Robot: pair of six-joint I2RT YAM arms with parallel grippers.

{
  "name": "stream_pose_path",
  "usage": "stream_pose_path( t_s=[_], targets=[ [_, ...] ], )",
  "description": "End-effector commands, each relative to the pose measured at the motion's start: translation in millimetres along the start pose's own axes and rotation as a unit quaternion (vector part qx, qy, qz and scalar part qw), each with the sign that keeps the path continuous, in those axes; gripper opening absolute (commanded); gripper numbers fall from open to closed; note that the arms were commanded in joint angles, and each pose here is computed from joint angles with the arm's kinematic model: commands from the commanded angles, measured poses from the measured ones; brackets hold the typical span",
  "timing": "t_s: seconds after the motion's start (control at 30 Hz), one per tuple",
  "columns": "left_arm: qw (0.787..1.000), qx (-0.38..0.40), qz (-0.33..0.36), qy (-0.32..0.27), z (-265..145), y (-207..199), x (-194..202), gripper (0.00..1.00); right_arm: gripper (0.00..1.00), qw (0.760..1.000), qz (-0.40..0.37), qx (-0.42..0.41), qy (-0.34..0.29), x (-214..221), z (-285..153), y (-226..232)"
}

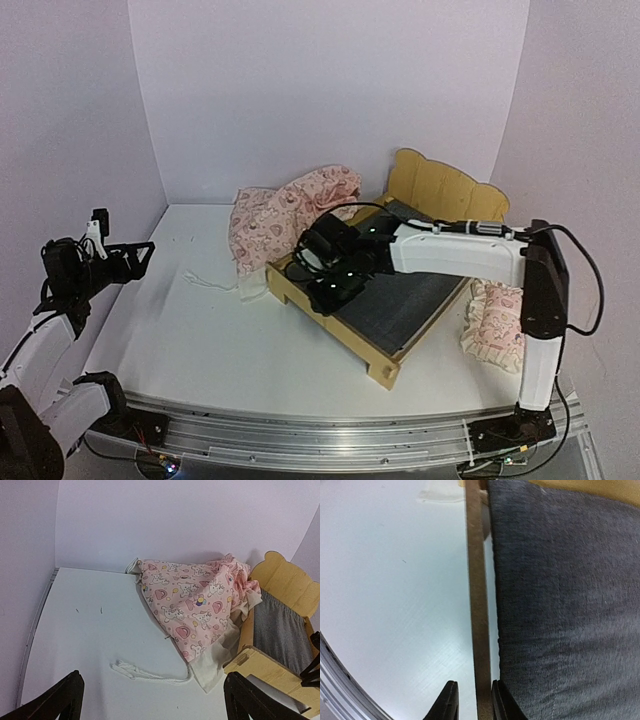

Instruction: Set up the pet bed

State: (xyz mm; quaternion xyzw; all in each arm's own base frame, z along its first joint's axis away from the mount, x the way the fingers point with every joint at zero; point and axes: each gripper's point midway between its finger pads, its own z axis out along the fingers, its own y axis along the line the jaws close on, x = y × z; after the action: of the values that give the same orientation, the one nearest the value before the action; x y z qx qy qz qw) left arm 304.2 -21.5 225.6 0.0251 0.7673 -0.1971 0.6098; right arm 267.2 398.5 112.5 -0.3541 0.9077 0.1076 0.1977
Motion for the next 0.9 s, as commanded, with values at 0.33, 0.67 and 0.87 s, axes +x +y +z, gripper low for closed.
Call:
stream_pose_path(
  t_s=[0.33,0.67,0.87],
  targets=[
    [0.996,-0.053,-0.034,-0.069,-1.5,14.6,-53.3,0.96,0.64,0.958,-0.049,-0.26,-0.113,-108.9,-29.0,191.5],
    [0.978,-0.082,-0.187,0.053,22.6,-0.1,-3.0,0.95,0.86,0.971,0.068,-0.11,-0.202,-128.5,-134.0,10.5],
    [0.961,-0.047,-0.206,0.178,40.7,-44.5,44.7,0.91,0.86,0.959,0.221,0.129,-0.121,-35.1,-166.2,-197.5]
  ],
)
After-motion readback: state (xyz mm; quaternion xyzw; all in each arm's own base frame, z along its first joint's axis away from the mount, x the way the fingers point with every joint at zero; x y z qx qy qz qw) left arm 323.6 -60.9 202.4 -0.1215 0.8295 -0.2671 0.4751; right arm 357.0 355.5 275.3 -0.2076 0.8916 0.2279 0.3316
